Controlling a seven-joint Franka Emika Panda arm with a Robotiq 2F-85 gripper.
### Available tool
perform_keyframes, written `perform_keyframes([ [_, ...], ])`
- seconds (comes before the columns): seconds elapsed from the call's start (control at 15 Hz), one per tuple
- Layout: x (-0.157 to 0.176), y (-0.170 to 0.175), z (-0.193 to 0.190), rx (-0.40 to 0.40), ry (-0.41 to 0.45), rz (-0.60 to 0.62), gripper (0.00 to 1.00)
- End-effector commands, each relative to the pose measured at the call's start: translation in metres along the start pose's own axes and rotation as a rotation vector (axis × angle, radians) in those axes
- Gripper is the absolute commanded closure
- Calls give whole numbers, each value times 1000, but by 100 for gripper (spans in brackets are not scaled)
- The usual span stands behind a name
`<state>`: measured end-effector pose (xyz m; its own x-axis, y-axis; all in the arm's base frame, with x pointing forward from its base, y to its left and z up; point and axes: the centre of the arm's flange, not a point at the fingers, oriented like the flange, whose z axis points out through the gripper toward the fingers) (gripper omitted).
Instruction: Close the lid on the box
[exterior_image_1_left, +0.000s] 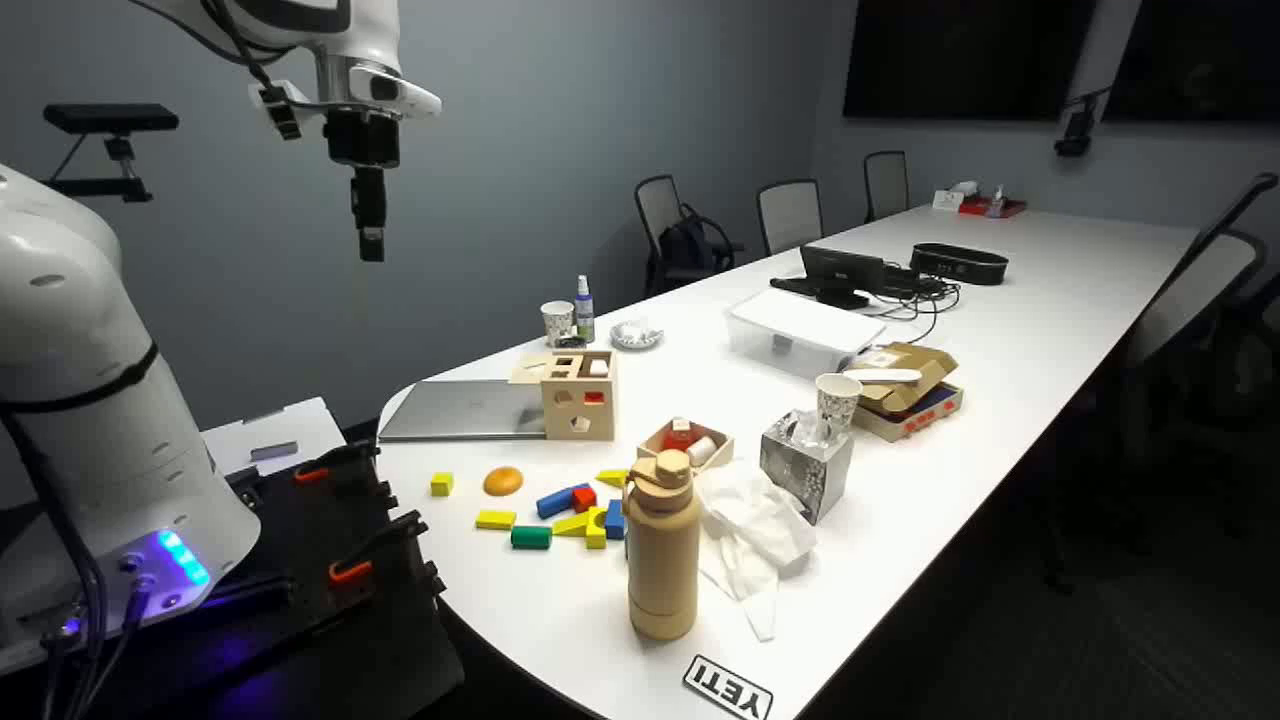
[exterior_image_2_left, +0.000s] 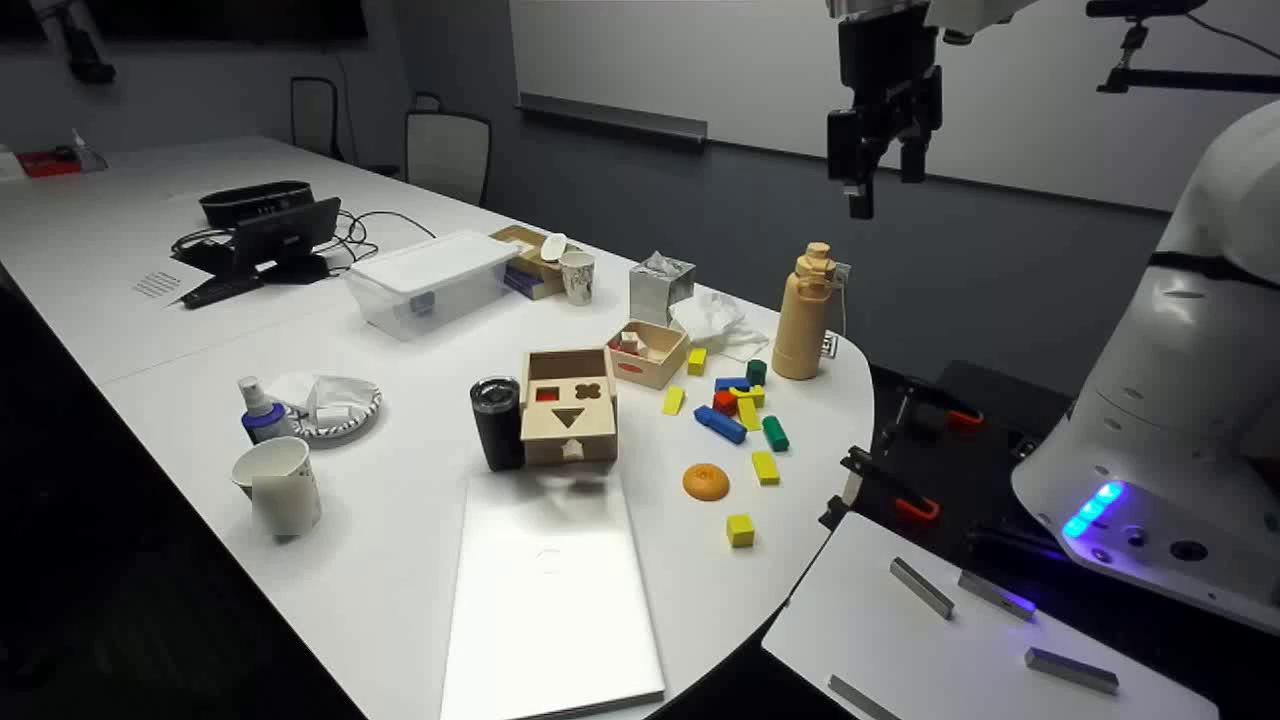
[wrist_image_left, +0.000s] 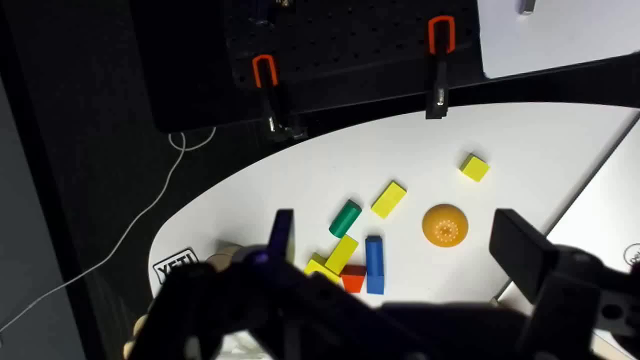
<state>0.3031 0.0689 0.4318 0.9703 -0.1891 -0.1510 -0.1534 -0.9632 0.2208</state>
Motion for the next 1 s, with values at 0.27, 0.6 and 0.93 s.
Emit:
perform_keyframes([
  [0.27,30,-19,2,25,5,23,0],
  [0.6,88,-113,20,180,76,128,0],
  [0.93,143,-193,54,272,150,260,0],
])
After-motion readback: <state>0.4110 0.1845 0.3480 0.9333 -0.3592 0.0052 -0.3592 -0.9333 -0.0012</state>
